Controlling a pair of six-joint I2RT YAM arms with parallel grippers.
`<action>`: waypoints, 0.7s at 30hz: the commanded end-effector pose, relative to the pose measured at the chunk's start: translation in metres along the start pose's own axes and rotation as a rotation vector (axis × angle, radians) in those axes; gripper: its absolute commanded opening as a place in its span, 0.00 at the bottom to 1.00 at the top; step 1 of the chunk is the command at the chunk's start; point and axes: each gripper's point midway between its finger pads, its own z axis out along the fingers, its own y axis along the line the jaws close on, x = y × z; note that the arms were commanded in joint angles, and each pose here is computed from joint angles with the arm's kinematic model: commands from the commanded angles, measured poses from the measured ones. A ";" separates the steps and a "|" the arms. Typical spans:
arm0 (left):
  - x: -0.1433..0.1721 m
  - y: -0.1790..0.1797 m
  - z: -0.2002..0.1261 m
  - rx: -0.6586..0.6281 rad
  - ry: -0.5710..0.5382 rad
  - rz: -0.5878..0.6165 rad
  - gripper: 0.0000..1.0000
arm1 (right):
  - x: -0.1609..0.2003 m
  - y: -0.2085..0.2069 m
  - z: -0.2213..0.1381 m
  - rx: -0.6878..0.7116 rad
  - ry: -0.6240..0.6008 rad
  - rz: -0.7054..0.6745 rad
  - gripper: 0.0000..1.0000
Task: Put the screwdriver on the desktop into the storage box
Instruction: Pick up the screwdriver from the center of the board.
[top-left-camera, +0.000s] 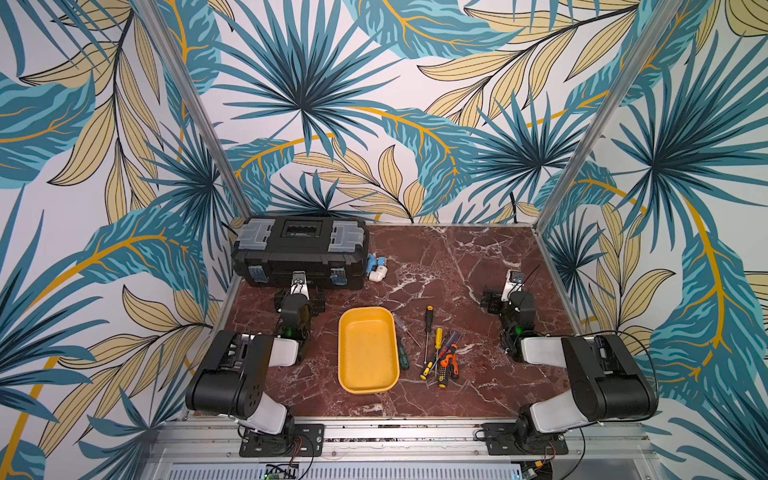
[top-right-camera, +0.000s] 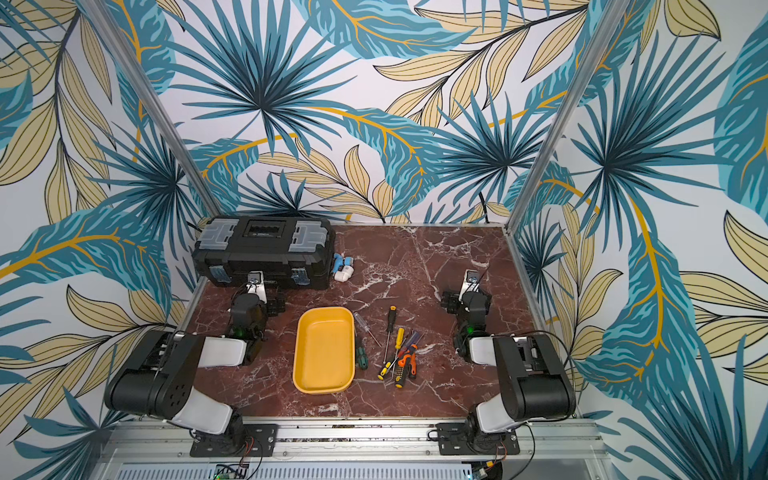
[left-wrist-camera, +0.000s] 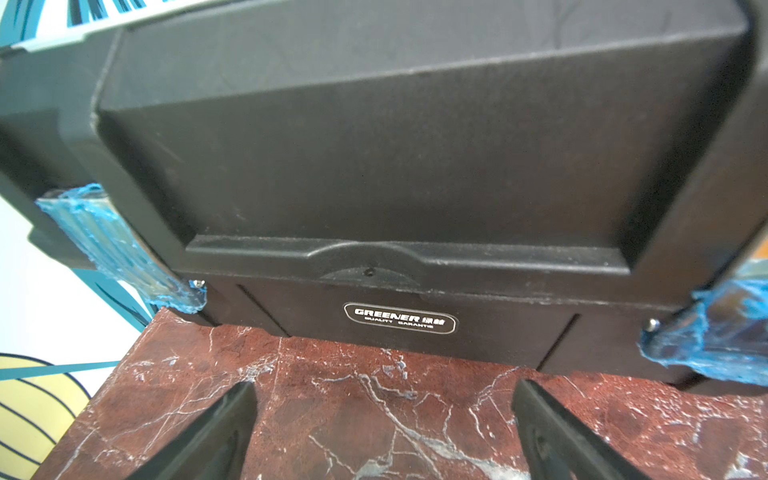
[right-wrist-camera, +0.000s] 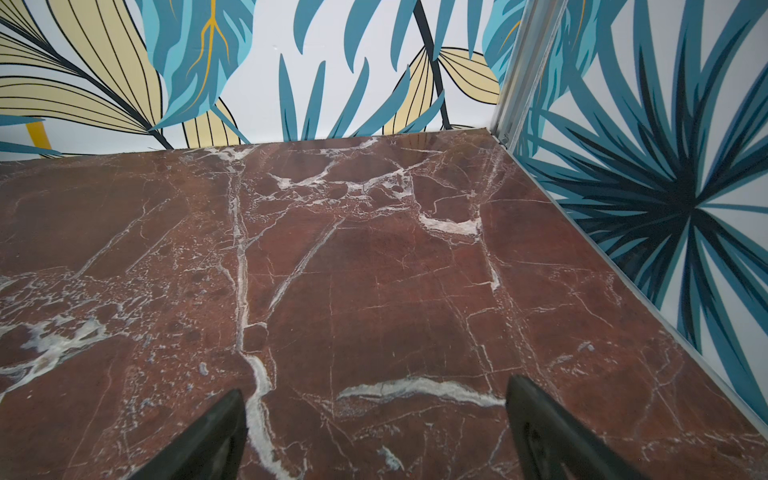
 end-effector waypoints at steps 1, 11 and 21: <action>-0.018 0.000 0.002 0.002 -0.042 -0.008 1.00 | -0.006 0.001 -0.002 -0.004 -0.016 -0.014 0.99; -0.075 0.067 -0.074 -0.372 0.182 -0.213 1.00 | -0.024 -0.043 -0.092 0.266 0.284 0.494 1.00; -0.016 -0.056 -0.166 0.159 0.422 -0.416 0.74 | -0.001 0.076 -0.130 -0.005 0.741 0.187 0.82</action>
